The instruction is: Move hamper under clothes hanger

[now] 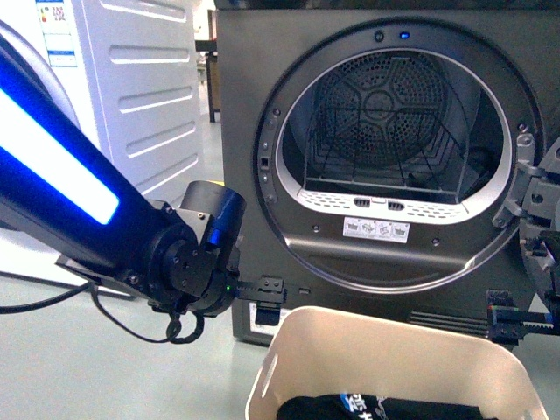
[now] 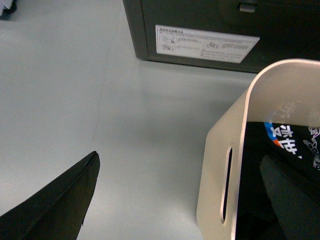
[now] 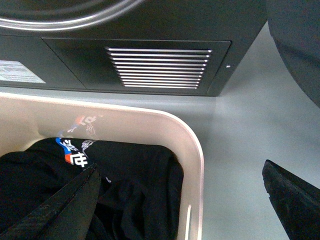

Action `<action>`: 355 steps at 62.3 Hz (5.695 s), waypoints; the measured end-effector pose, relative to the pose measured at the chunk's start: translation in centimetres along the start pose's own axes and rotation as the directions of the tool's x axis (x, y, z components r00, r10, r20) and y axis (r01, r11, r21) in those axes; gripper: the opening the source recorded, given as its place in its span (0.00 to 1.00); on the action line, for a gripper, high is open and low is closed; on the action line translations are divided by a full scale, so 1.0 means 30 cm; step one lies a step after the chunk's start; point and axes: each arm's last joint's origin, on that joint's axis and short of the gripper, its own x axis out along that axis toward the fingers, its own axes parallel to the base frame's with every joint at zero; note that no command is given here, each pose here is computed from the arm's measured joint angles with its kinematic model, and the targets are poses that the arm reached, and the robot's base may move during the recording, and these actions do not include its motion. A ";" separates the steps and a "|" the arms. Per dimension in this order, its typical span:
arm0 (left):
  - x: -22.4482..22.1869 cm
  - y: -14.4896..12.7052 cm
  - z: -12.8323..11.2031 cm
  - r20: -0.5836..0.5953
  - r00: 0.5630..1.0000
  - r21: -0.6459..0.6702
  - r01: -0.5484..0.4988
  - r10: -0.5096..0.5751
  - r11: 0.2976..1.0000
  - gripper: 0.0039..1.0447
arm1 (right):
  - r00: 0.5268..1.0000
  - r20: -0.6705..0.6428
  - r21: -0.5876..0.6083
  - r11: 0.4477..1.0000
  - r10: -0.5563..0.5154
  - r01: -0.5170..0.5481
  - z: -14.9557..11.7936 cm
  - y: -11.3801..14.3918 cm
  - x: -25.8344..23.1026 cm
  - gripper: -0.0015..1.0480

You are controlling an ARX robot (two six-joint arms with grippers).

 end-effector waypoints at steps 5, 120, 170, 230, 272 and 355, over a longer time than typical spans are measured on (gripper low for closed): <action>0.049 -0.025 -0.031 -0.044 0.999 0.019 0.009 -0.008 1.000 0.94 | 1.000 -0.024 0.001 1.000 -0.009 0.009 -0.019 -0.006 0.028 0.92; 0.204 -0.154 -0.181 -0.092 0.994 0.045 0.061 -0.057 0.997 0.04 | 0.978 -0.177 -0.028 0.993 -0.114 0.110 -0.251 0.019 0.198 0.03; 0.072 -0.108 -0.058 -0.034 0.998 0.019 0.054 -0.053 0.998 0.04 | 0.992 -0.102 -0.040 0.996 -0.080 0.076 -0.154 0.039 0.097 0.03; 0.068 -0.096 -0.075 -0.031 0.998 0.001 0.046 -0.046 0.999 0.04 | 0.992 -0.101 -0.045 0.996 -0.080 0.076 -0.163 0.047 0.101 0.03; 0.056 -0.110 -0.065 -0.020 0.998 0.005 0.056 -0.056 0.998 0.04 | 0.990 -0.110 -0.038 0.996 -0.086 0.083 -0.175 0.031 0.108 0.03; 0.051 -0.130 -0.070 -0.021 0.998 0.013 0.066 -0.066 0.998 0.04 | 0.989 -0.111 -0.033 0.995 -0.098 0.095 -0.176 0.018 0.108 0.03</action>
